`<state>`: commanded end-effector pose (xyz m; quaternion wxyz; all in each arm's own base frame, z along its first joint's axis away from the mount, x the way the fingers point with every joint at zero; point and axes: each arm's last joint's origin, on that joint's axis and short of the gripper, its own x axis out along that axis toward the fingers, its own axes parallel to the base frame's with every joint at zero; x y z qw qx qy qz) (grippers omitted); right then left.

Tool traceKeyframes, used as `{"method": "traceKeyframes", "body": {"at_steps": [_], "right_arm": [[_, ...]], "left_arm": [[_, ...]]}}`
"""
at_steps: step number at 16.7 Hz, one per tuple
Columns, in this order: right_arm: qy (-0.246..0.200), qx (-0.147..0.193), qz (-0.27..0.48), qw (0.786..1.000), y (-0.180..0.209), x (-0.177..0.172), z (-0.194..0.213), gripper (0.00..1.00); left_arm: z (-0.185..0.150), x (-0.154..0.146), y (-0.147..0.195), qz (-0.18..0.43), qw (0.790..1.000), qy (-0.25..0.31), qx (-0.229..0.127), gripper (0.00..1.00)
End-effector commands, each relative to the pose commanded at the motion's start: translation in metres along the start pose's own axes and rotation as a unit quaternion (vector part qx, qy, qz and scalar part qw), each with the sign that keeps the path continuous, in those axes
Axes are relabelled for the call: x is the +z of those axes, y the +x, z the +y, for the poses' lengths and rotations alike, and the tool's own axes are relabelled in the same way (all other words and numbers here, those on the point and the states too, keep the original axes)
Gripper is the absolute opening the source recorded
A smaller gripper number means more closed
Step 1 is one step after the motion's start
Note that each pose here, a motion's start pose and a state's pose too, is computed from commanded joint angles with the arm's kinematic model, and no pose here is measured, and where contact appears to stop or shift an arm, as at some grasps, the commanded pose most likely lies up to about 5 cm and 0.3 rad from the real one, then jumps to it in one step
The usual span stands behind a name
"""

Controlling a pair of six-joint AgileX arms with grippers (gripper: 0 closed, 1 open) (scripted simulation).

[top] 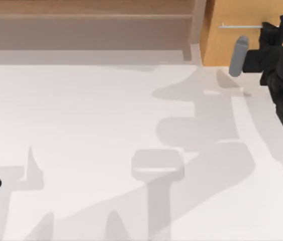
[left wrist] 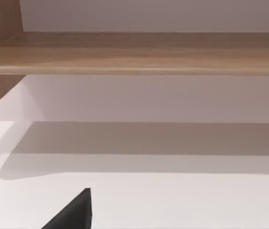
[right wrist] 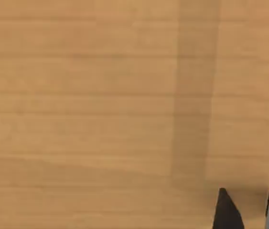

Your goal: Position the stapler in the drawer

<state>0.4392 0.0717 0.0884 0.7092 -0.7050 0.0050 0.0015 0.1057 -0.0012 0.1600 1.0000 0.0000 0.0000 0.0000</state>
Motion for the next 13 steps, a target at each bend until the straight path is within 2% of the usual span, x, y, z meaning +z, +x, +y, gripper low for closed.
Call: {"method": "traceKeyframes", "body": {"at_steps": [7,13], "right_arm": [[0.0,0.0,0.0,1.0,0.0,0.0,0.0,0.98],[0.0,0.0,0.0,1.0,0.0,0.0,0.0,1.0]], "left_arm": [[0.0,0.0,0.0,0.0,1.0,0.0,0.0,1.0],[0.0,0.0,0.0,0.0,1.0,0.0,0.0,1.0]]}}
